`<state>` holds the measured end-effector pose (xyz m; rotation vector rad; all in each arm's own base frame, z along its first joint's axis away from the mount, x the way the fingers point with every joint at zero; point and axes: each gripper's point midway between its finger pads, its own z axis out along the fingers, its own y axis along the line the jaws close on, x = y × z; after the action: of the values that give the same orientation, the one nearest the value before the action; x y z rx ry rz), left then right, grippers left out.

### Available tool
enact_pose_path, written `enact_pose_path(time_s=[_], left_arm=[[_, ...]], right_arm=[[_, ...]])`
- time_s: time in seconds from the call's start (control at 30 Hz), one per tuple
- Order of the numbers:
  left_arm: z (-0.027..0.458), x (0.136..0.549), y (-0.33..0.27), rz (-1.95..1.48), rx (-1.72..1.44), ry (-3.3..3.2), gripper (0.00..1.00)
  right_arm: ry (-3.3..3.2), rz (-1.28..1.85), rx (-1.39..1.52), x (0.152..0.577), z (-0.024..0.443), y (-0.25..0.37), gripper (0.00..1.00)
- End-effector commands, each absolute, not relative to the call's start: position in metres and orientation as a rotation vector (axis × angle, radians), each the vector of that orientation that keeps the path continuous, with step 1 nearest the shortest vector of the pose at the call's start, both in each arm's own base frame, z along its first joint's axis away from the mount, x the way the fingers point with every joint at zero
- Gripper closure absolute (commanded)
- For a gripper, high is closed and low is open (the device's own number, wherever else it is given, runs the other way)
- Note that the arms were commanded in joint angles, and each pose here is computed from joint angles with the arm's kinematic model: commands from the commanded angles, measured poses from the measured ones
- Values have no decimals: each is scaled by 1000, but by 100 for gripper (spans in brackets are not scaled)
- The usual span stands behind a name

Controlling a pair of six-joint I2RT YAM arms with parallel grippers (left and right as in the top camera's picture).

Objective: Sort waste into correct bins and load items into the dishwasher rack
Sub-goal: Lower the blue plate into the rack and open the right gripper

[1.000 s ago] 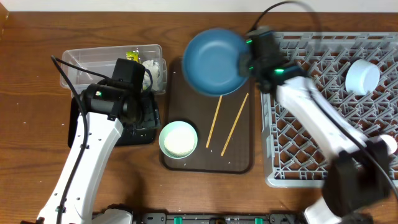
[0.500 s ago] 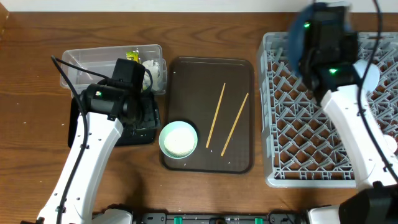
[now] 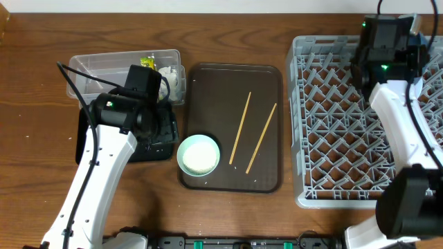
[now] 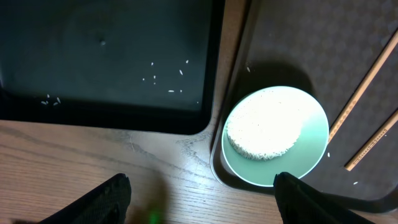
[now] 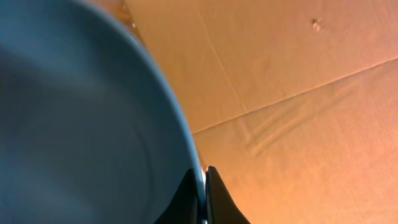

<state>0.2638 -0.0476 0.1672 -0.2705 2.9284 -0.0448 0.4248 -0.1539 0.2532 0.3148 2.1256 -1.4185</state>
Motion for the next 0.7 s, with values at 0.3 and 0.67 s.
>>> enact_pose_path(time_s=[0.3,0.67], left_arm=[[169,263,-47,-50,-280,2923,23],[169,263,-47,-50,-280,2923,23]], right_arm=[[2132,-1351,253,442,226,-104,99],[2177,-1308,95,451,220,-79,99]])
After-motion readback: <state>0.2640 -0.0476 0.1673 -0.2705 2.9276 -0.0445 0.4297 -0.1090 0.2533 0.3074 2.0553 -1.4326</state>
